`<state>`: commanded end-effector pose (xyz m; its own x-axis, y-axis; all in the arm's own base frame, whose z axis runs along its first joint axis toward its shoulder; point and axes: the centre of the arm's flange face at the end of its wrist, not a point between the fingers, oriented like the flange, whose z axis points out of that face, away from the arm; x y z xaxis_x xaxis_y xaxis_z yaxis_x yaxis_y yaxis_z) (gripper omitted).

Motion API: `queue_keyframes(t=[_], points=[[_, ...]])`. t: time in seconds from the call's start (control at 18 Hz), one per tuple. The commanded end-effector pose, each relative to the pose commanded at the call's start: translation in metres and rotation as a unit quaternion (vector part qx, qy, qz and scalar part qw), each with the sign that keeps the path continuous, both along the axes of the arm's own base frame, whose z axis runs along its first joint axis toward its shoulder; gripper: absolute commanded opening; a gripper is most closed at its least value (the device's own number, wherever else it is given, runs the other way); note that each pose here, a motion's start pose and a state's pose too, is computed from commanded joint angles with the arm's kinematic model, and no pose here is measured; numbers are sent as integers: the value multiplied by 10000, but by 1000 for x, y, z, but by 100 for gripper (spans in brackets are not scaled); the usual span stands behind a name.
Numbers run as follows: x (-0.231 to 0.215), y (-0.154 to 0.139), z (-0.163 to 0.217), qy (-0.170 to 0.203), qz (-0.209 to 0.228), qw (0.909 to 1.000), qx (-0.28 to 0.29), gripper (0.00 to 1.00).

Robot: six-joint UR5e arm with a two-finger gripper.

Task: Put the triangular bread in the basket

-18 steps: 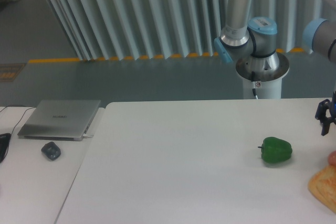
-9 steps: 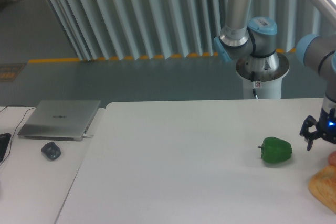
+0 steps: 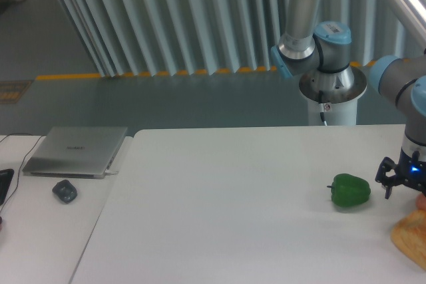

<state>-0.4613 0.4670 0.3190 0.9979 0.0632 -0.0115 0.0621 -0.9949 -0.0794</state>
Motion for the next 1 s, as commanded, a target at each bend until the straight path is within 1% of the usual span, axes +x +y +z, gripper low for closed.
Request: queue_keyframes(t=[0.28,0.61,1.0], points=[[-1,4,-13,-8,0,10000,-4,100],[-7,12,-32,226,-55,9997,-78,100],[-19,17,-40,335,-67,9994,-19,100]])
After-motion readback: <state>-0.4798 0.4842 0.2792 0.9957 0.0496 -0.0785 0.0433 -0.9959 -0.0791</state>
